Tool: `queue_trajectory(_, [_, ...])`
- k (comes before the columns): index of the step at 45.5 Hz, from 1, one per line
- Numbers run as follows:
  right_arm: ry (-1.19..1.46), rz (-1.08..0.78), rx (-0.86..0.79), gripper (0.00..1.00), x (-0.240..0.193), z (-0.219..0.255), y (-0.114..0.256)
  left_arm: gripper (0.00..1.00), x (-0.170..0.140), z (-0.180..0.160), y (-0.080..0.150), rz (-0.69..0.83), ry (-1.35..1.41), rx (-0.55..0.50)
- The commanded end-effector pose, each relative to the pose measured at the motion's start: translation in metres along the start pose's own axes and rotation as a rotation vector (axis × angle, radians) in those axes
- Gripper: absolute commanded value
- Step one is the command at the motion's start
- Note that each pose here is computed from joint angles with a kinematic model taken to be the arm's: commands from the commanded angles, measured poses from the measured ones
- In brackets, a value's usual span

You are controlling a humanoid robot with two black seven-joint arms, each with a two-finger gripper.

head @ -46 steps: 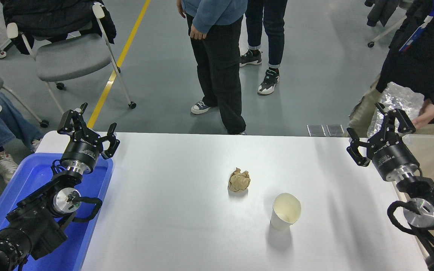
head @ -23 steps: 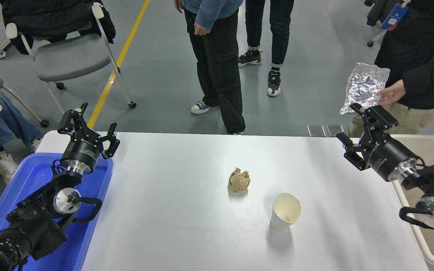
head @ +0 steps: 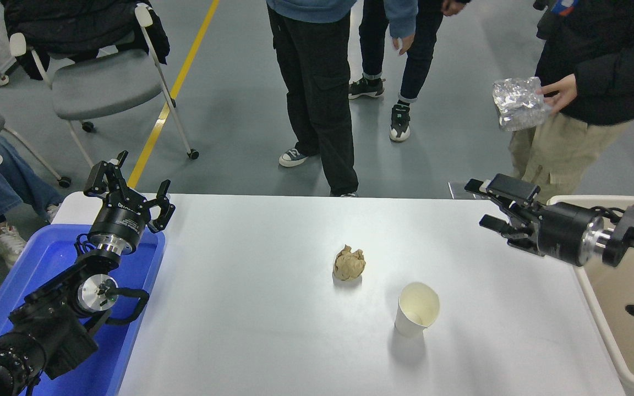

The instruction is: Dispose of the paper cup in the dustbin

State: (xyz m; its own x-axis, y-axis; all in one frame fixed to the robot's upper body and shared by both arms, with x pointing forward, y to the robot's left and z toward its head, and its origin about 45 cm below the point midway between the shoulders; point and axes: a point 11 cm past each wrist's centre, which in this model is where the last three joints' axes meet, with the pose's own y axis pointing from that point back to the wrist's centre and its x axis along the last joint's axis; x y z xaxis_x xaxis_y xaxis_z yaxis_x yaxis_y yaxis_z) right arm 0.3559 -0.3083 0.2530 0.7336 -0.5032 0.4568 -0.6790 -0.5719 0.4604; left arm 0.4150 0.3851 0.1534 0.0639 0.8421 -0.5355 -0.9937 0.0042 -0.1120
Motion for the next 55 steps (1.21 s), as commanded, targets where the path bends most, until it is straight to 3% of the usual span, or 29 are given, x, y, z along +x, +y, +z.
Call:
queue_trajectory(1, [0.254,-0.142,-0.115,0.98,-0.016,0.008,-0.009,1.0,0.0,0.0,0.0,0.0,0.0,0.0])
queue_trajectory(19, [0.519,-0.293,-0.249,0.99,-0.031,0.04,-0.036,1.0,0.0,0.0,0.0,0.001,0.001,-0.001])
queue_trajectory(39, [0.615,-0.479,-0.149,0.99,-0.084,0.035,-0.062,1.0,0.0,0.0,0.0,0.0,0.0,0.0])
queue_trajectory(55, [0.654,-0.46,-0.182,0.99,-0.08,0.044,-0.079,1.0,0.0,0.0,0.0,0.001,-0.001,0.0])
